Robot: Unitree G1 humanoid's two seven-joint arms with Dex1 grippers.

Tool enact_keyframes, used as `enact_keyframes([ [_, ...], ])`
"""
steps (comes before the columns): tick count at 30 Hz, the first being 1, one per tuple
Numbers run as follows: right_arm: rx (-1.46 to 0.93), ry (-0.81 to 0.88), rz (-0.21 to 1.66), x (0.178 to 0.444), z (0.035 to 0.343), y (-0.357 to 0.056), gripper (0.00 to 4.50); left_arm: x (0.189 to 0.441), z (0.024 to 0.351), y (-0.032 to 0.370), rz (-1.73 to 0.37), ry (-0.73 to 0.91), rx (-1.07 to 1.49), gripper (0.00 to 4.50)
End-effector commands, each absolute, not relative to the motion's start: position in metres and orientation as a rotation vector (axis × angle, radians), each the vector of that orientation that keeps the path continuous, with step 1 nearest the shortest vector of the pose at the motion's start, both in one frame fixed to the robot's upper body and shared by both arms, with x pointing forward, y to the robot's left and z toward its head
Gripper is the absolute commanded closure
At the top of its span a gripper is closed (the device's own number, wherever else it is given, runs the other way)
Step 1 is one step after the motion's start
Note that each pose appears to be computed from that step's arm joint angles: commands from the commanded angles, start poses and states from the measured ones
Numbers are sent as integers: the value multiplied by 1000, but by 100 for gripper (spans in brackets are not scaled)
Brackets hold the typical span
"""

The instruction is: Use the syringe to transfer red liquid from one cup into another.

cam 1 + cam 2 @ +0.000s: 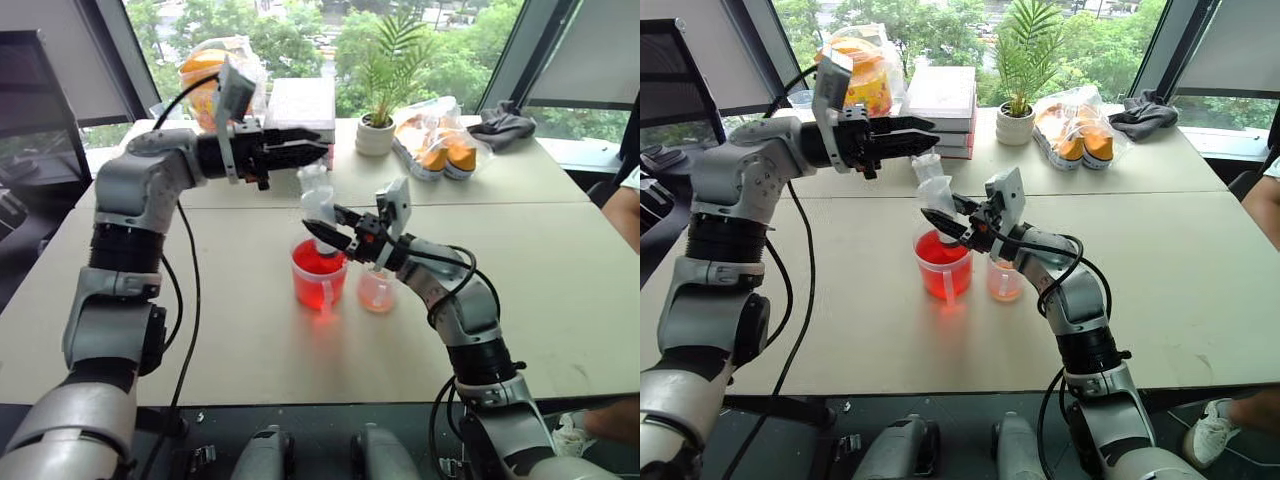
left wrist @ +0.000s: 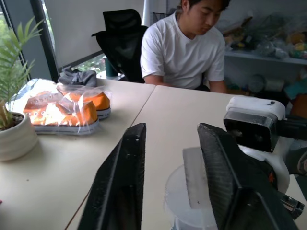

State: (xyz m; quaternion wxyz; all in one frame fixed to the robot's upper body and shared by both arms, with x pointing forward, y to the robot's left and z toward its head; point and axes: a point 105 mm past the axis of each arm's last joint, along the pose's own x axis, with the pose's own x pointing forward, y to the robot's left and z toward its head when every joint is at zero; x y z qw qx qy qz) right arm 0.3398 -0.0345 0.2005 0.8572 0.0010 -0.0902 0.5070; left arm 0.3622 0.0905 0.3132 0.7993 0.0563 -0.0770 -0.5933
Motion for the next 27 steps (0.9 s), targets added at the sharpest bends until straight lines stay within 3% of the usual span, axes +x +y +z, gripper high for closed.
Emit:
enact_keyframes([
  [1,-15,-317,1096,331,238,-32,308,354,318,95,-1287,-201,144,72],
  [2,-13,-323,1093,331,241,-33,308,351,317,96,-1300,-197,137,15],
  [3,-13,-329,1091,332,244,-34,308,349,317,97,-1309,-195,130,3],
  [13,19,-365,1046,333,265,-45,308,340,315,127,-1262,-182,123,3],
  [22,16,-494,893,318,324,-97,308,345,301,128,-1232,-169,112,3],
  [27,-17,-422,793,317,303,-125,308,346,298,116,-1271,-172,102,3],
])
